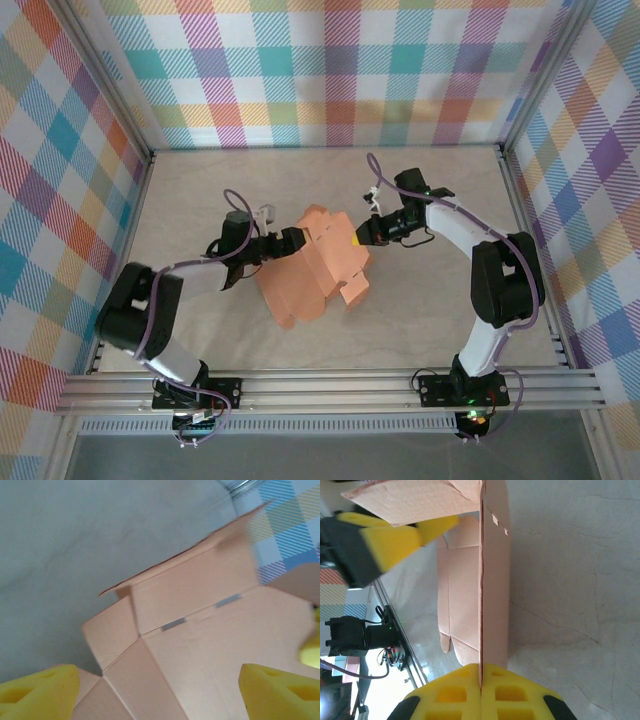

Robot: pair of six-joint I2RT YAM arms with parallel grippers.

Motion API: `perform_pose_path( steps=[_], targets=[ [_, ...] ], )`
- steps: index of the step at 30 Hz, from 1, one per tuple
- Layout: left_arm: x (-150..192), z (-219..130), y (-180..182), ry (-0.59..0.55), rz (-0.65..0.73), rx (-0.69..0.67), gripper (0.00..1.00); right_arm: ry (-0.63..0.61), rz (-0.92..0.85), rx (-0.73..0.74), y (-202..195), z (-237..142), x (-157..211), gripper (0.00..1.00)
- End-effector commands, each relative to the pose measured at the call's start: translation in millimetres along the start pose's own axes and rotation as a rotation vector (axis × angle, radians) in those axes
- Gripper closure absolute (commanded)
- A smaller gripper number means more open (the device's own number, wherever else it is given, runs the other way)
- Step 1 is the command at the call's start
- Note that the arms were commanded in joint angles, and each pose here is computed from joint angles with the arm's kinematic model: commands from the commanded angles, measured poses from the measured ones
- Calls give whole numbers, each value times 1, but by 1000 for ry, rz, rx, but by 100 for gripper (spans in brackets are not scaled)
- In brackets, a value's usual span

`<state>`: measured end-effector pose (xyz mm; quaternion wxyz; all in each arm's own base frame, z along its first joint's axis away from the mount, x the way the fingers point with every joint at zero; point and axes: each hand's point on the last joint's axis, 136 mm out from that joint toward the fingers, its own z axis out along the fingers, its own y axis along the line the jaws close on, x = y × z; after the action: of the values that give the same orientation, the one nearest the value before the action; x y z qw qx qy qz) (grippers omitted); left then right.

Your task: Fold the paper box

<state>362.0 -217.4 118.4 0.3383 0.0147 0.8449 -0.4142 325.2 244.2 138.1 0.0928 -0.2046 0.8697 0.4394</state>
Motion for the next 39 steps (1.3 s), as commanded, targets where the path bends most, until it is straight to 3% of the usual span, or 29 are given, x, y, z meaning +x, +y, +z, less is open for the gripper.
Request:
perform_pose_path(
  steps=[1,7,11,17,25,30,39],
  targets=[
    [-10,-19,-10,15,231,-40,17,-10,-17,-13,7,-9,3,100],
    [-4,-29,-19,131,356,-12,18,-22,-3,-86,17,-16,0,100],
    [-8,-31,-23,127,379,0,17,-43,36,-248,31,-25,-5,100],
    [-22,-30,-27,103,393,30,17,-78,25,-363,41,-36,-9,100],
    [-54,-26,-41,97,416,157,17,-99,-20,-416,57,-46,-9,100],
    [-57,-18,-45,135,464,215,17,-95,-15,-403,58,-48,-6,100],
    [-48,-7,-52,189,431,329,19,-93,-3,-382,56,-47,-6,100]
  ],
)
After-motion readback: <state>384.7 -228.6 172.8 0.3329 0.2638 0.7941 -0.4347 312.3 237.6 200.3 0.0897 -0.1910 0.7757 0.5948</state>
